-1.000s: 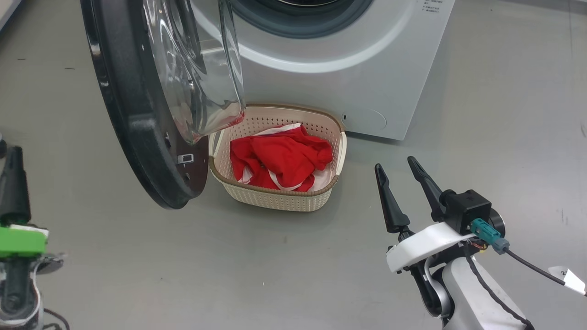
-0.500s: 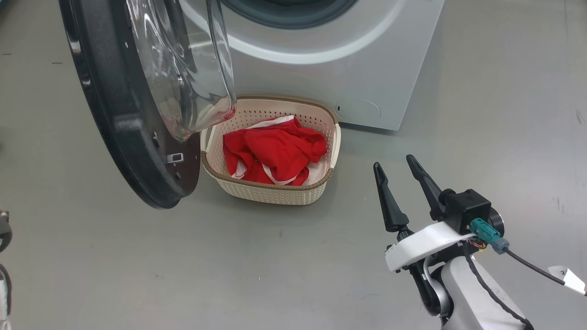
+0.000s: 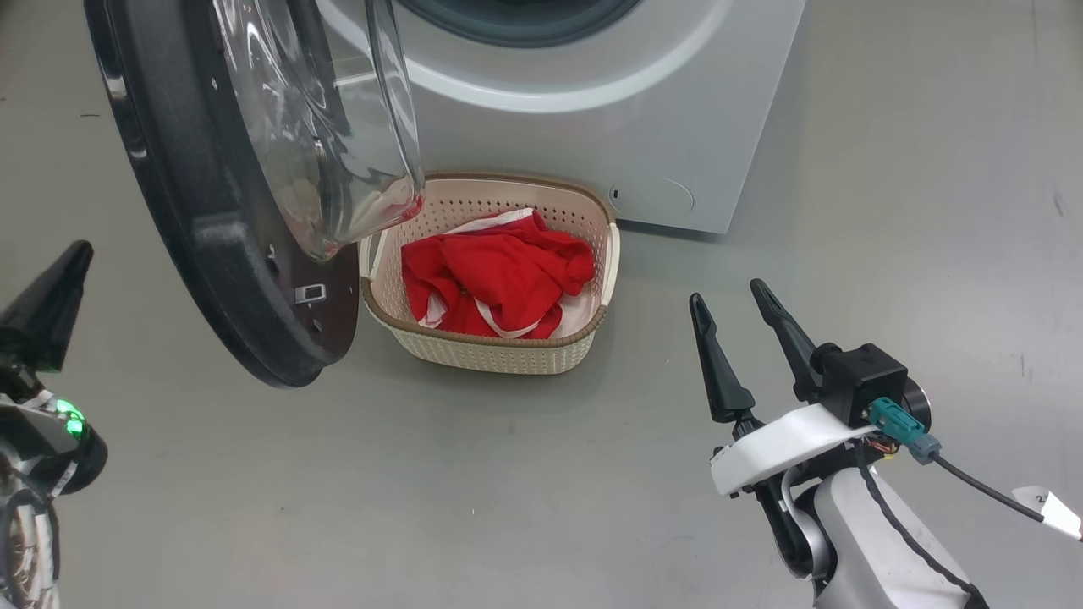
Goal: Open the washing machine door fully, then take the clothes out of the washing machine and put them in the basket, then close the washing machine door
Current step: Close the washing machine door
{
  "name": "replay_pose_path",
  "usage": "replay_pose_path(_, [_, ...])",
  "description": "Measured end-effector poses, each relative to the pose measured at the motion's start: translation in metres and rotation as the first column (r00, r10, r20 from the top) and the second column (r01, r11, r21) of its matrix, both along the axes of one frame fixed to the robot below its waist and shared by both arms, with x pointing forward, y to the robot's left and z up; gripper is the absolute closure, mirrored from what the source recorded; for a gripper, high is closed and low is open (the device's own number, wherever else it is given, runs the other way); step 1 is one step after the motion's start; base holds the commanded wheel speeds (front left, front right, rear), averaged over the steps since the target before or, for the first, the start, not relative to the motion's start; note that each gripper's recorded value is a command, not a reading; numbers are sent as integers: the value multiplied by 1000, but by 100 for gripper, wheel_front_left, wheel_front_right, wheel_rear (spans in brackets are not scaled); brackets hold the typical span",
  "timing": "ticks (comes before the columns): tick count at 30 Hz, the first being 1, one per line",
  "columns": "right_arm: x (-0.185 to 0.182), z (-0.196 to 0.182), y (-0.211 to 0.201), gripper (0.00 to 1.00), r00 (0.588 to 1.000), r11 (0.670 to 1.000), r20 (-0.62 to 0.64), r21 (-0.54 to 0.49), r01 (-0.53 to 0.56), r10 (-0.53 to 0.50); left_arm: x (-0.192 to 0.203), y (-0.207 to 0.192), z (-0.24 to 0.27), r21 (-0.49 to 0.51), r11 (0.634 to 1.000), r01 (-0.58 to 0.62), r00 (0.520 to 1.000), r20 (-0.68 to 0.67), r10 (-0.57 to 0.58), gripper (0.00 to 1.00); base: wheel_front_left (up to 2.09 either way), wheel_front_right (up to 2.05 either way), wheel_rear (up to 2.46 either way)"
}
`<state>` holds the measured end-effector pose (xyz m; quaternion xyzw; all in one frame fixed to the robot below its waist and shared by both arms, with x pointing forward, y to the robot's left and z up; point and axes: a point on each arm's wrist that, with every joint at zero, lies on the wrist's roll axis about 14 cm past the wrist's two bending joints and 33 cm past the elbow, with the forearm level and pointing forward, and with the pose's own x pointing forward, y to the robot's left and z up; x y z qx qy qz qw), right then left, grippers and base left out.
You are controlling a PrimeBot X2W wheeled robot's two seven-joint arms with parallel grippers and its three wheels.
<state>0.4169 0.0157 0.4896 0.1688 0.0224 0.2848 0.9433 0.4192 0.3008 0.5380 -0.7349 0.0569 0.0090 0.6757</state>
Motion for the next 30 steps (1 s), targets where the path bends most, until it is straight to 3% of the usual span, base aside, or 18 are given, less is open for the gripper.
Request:
replay_pose_path(10, [2,4,-5,0,1000,1000,11,-1,15,-15,6,-37,-20,-72,988,137,989,-46,-141,100,0,0,0])
replay_pose_path(30, [1,3,-25,0,998,998,9,-9,65,-65,31,-104,-13,-218,932,289,957,30,-290,100,0,0,0])
